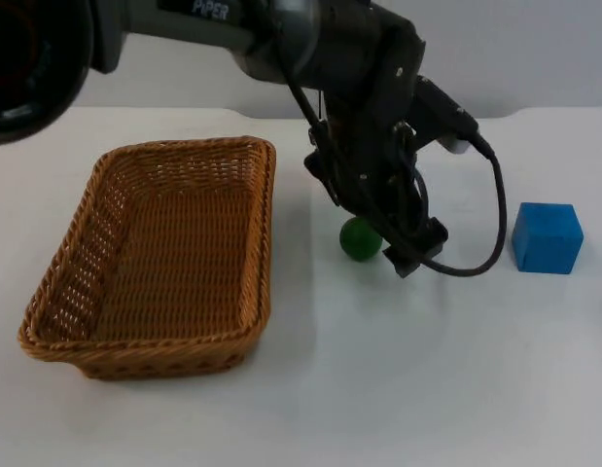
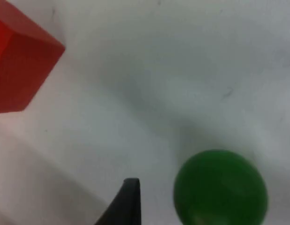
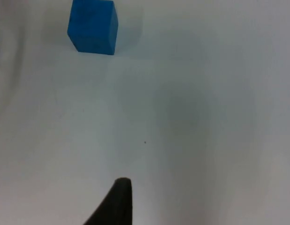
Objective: Place all geometric objects except the red cube into the basket.
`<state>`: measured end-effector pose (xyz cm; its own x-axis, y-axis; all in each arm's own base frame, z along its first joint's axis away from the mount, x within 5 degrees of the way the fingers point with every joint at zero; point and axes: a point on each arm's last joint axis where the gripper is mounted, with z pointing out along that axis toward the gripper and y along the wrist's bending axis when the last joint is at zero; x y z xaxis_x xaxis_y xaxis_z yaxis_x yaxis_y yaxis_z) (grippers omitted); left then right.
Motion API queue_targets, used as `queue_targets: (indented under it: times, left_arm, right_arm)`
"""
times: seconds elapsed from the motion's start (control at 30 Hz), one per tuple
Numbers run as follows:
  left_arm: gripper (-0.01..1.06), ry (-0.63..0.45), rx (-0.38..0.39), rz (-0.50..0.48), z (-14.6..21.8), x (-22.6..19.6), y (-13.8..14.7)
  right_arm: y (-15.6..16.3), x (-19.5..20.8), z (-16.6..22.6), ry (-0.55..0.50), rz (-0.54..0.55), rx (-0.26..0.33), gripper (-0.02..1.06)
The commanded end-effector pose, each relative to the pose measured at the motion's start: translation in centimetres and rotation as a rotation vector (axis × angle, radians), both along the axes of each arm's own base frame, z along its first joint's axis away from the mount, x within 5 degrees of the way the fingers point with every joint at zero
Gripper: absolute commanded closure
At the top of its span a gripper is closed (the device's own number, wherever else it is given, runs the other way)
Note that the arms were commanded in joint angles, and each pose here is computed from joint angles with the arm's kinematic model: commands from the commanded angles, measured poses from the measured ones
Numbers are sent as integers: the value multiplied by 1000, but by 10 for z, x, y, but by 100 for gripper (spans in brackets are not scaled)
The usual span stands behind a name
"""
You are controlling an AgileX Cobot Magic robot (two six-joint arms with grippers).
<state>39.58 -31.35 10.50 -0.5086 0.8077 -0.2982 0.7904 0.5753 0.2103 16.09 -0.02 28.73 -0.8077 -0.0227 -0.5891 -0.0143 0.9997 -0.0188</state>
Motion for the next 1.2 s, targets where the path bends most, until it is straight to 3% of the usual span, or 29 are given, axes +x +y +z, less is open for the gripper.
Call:
queue_targets:
  times: [0.0,0.33,0.6,0.63,0.73,0.77,0.87,0.9,1.0,1.13,1.17]
  left_arm:
    - [6,-33,6,-22,1,2,-3]
    - [13,-3,51,-72,-31,1,-3]
    - [16,9,60,-69,-32,0,-2]
    - [21,13,64,-68,-32,0,-2]
    - [57,30,79,-62,-33,-1,0]
    - [57,30,79,-62,-33,-1,0]
    - [98,51,102,-54,-30,-3,2]
    - [105,55,118,-53,-24,-3,3]
    - [105,60,127,-23,-6,-4,4]
    - [105,98,31,58,52,-15,6]
    - [105,98,31,58,52,-15,6]
  right_arm:
    - [-1,0,-4,-1,-3,-1,-1]
    - [-1,0,-4,-12,-2,-1,-1]
    - [-1,0,-4,-14,-2,-1,-1]
    - [-1,0,-4,-14,-2,-1,-1]
    - [-1,0,-4,-14,-2,-1,-1]
    - [-1,0,-4,-14,-2,-1,-1]
    - [-1,0,-4,-14,-2,-1,-1]
    - [-1,0,-4,-14,-2,-1,-1]
    - [-1,1,-4,-23,-2,-1,-1]
    - [-1,1,-4,-29,-2,-5,-1]
    - [-1,1,-4,-29,-2,-5,-1]
